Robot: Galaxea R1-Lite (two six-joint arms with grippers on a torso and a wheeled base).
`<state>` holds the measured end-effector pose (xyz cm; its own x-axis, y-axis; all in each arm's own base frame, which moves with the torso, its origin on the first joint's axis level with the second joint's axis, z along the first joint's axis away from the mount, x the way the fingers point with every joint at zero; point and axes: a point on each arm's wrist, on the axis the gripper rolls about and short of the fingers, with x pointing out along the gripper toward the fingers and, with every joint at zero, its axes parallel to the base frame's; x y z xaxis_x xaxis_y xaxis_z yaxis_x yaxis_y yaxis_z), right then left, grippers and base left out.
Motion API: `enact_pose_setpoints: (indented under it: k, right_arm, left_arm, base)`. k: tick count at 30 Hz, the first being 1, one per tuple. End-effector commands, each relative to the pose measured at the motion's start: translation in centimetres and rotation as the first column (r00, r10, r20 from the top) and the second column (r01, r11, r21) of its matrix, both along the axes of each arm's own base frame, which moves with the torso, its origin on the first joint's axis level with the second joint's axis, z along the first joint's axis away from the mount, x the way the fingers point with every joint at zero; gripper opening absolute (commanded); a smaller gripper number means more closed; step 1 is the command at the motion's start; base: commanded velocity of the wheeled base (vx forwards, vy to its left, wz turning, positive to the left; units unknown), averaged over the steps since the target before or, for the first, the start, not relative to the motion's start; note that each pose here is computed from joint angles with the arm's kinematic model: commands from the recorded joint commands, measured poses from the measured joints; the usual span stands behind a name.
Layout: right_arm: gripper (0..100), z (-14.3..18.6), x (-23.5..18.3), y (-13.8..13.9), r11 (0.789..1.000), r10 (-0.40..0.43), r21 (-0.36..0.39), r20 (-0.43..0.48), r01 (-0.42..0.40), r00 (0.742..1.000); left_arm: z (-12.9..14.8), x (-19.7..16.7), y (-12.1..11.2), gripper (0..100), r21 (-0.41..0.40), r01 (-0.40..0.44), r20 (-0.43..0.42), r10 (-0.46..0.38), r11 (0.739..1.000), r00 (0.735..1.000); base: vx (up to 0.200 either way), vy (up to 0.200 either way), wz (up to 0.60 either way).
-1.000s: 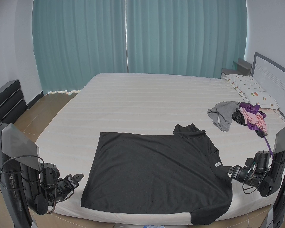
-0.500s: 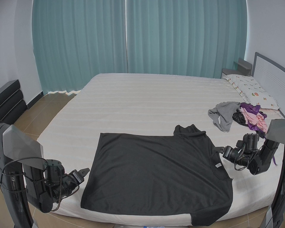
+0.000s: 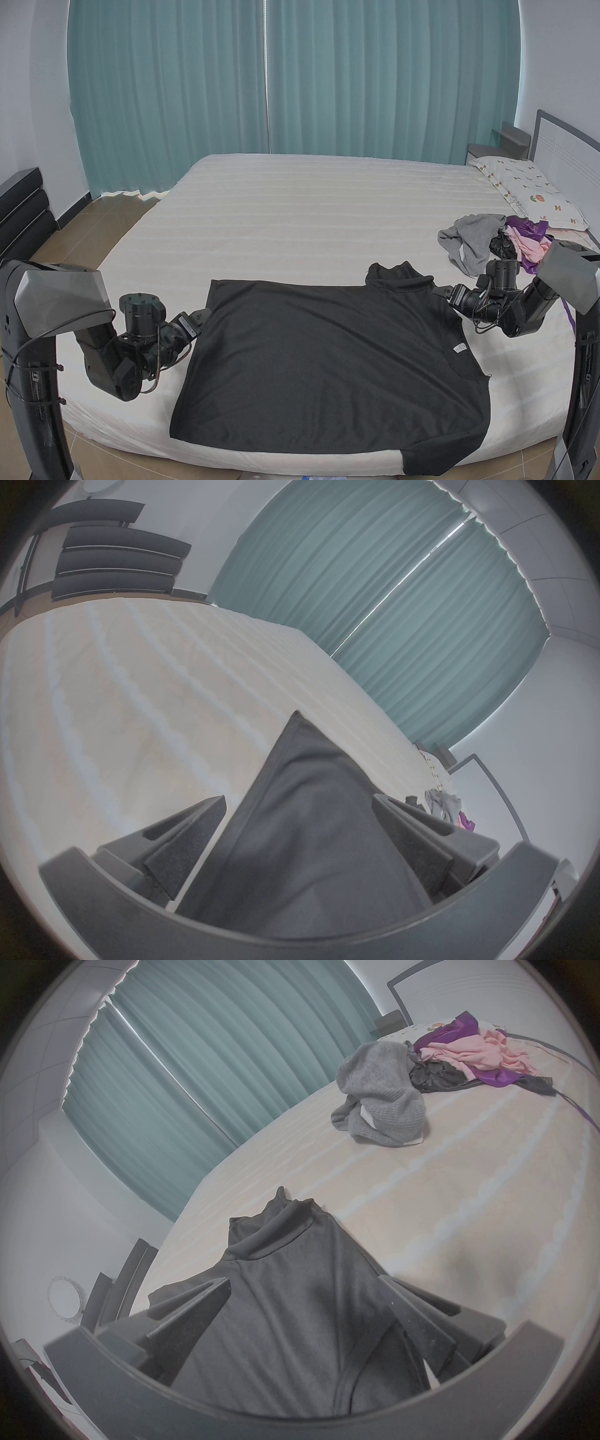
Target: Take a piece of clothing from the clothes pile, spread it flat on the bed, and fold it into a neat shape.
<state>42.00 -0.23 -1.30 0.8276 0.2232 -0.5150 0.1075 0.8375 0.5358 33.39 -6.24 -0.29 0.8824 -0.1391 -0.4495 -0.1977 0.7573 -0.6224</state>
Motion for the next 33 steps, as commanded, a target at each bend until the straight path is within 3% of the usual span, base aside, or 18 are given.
enact_pose_setpoints:
  k: [1, 8, 21, 22, 33]
  right_arm:
    - [100, -2.6, 3.3, 1.3, 1.0, 0.013, -0.007, -0.013, -0.013, 1.0]
    - [100, -1.7, 5.4, 1.3, 1.0, 0.012, -0.008, 0.038, -0.012, 0.999]
    - [100, -3.6, 8.2, 0.4, 0.999, -0.041, -0.028, 0.072, 0.043, 0.997]
    - [0, -3.7, 8.2, 0.4, 0.999, -0.041, -0.028, 0.071, 0.043, 0.997]
    - [0, -3.8, 7.8, -0.2, 0.998, -0.055, -0.029, 0.052, 0.056, 0.997]
  left_arm:
    - [0.5, 5.4, -0.9, 100, -0.02, -0.006, 0.029, 0.007, 1.0, 1.0]
    - [0.7, 8.9, -1.3, 100, -0.15, -0.069, 0.027, 0.074, 0.986, 0.997]
    - [-0.4, 8.3, -0.3, 100, -0.175, -0.091, -0.028, 0.088, 0.98, 0.996]
    - [-0.4, 8.3, -0.3, 100, -0.175, -0.091, -0.028, 0.088, 0.98, 0.996]
    - [-0.6, 8.3, -0.2, 100, -0.173, -0.094, -0.034, 0.089, 0.98, 0.995]
  base:
    - [0.0, 0.0, 0.0]
    - [0.0, 0.0, 0.0]
    - [0.0, 0.0, 0.0]
    - [0.0, 0.0, 0.0]
    - [0.0, 0.0, 0.0]
